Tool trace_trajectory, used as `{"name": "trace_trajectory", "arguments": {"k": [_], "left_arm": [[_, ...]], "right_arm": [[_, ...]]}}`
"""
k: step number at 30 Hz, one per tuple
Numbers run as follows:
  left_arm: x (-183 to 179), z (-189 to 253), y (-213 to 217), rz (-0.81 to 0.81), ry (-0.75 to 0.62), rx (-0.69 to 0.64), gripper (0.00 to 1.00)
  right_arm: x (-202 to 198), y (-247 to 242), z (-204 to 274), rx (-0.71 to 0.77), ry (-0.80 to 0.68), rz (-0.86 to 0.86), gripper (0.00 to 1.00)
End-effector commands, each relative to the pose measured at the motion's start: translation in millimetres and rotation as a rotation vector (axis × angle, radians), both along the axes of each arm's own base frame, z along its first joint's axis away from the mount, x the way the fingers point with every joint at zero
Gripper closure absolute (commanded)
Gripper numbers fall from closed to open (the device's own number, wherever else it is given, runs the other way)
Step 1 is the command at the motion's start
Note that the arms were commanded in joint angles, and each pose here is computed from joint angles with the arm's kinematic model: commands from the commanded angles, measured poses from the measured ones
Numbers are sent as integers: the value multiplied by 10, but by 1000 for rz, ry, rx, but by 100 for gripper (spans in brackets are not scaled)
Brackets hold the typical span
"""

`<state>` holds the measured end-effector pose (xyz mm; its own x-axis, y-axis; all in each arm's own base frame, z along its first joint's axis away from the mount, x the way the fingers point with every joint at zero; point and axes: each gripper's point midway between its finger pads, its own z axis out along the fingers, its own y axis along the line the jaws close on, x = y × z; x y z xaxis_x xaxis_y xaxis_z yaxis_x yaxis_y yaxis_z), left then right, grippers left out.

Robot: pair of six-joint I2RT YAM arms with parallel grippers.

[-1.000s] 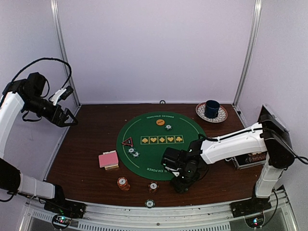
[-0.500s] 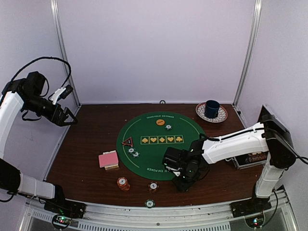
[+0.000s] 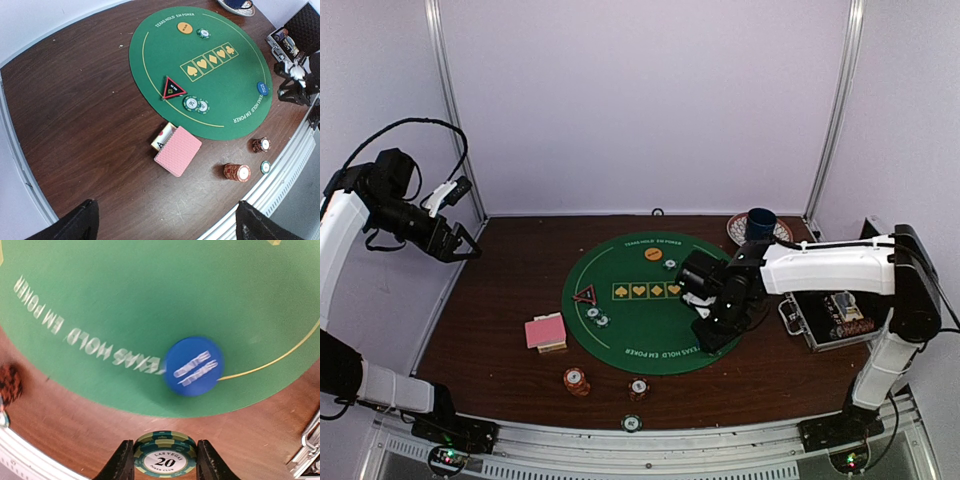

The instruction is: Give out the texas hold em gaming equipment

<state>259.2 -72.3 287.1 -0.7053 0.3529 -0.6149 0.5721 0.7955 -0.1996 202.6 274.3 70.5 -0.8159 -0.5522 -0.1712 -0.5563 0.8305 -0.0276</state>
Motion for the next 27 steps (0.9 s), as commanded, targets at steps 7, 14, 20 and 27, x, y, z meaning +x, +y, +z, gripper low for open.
{"name": "trace_trajectory", "arguments": {"k": [7, 14, 20, 27], "left_arm": [[-30, 107, 1, -8, -33, 5, 2], [-32, 102, -1, -11, -30, 5, 2], [-19, 89, -5, -12, -22, 0, 2], [-21, 85, 0, -11, -22, 3, 3]], "right_arm": [[786, -462, -83, -21, -64, -202, 89], [912, -518, -318, -35, -43, -241, 89], [979, -573, -457, -37, -40, -270, 87], [987, -627, -506, -71, -42, -268, 51]]}}
